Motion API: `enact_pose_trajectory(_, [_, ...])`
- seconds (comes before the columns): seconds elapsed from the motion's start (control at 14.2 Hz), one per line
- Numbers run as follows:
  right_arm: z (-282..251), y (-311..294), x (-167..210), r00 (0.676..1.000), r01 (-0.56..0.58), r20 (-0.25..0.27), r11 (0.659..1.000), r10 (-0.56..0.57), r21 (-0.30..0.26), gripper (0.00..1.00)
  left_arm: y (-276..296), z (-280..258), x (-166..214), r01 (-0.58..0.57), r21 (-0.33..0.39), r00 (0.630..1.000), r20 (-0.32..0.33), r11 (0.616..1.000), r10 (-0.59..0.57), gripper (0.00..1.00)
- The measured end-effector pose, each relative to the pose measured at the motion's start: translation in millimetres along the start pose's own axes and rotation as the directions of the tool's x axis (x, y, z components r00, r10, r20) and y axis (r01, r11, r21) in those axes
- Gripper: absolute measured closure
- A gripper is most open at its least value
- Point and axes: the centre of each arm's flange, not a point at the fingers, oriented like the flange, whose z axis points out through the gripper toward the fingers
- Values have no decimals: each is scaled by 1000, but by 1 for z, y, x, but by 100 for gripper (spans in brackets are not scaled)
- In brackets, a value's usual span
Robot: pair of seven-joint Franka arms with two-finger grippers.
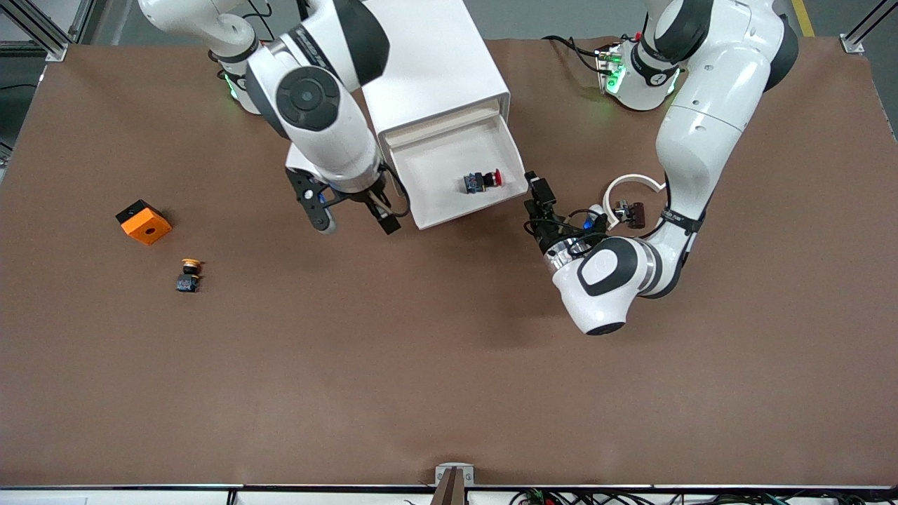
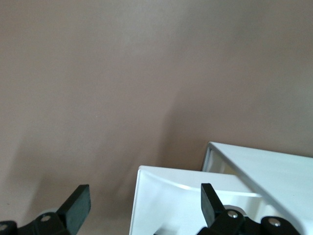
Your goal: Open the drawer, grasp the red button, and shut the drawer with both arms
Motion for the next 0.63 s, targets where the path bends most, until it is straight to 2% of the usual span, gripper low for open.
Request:
enact_pose_trajectory(0.14, [18, -6, -21, 999, -36, -3, 999, 36, 0, 0, -9, -12, 10, -51, -12, 999, -8, 999, 51, 0])
enact_pose_trajectory(0.35, [38, -12, -43, 994, -111, -6, 994, 111, 2, 0, -32, -27, 25, -185, -66, 981, -72, 980, 180, 0])
enact_pose_trajectory(0.49, [55, -15, -63, 987, -161, -7, 987, 162, 8, 0, -52, -33, 32, -325, -89, 942, -124, 942, 313, 0])
enact_pose_trajectory(0.63, [78, -18, -83, 978, -209, -16, 978, 209, -5, 0, -72, -38, 41, -473, -99, 874, -181, 876, 451, 0])
